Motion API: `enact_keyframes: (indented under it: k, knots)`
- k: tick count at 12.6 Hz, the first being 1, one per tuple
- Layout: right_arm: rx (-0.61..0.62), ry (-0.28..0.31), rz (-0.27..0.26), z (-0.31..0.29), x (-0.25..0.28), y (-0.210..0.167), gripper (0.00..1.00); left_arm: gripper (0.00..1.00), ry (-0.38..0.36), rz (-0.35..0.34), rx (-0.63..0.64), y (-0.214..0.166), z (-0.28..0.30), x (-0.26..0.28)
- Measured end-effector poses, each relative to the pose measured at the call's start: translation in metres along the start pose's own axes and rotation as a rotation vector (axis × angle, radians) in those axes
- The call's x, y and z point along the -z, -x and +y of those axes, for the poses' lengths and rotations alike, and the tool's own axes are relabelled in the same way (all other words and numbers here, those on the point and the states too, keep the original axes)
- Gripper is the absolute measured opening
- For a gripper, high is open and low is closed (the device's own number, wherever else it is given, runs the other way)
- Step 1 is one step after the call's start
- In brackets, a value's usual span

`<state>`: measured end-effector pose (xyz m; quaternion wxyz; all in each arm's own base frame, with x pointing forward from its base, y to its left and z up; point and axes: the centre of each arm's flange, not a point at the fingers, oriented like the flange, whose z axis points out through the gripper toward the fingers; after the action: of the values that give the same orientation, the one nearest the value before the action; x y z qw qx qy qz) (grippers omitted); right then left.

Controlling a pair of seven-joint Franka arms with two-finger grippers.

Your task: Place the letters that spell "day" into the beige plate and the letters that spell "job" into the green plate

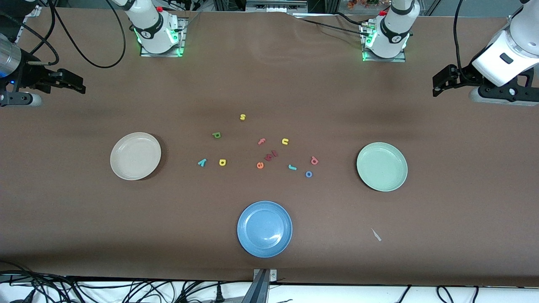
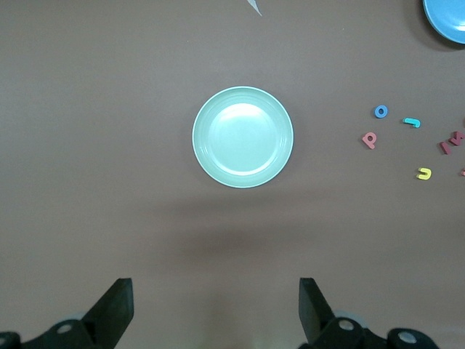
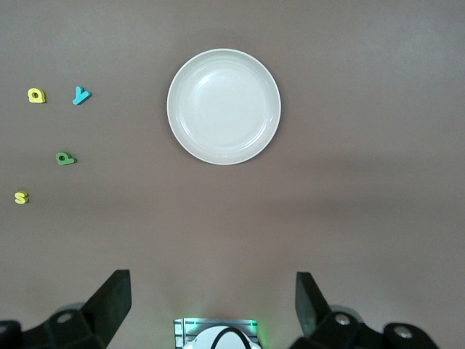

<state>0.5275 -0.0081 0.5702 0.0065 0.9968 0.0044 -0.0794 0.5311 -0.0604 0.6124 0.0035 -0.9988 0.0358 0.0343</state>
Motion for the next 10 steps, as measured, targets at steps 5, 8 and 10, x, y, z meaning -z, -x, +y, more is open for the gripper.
enact_keyframes:
  k: [5,8,10]
  knots:
    - [0.001,0.001,0.008,-0.0003,0.0006,-0.0009,1.00,1.00,0.000,0.000,0.000,0.0000,0.0000,0.0000]
    - [0.007,0.002,0.010,-0.0039,0.0007,-0.0014,1.00,1.00,0.000,0.000,0.000,0.0000,0.0001,0.0000]
    - [0.013,0.003,0.010,-0.0068,0.0006,-0.0015,1.00,1.00,0.000,0.000,-0.001,0.0000,0.0005,0.0000]
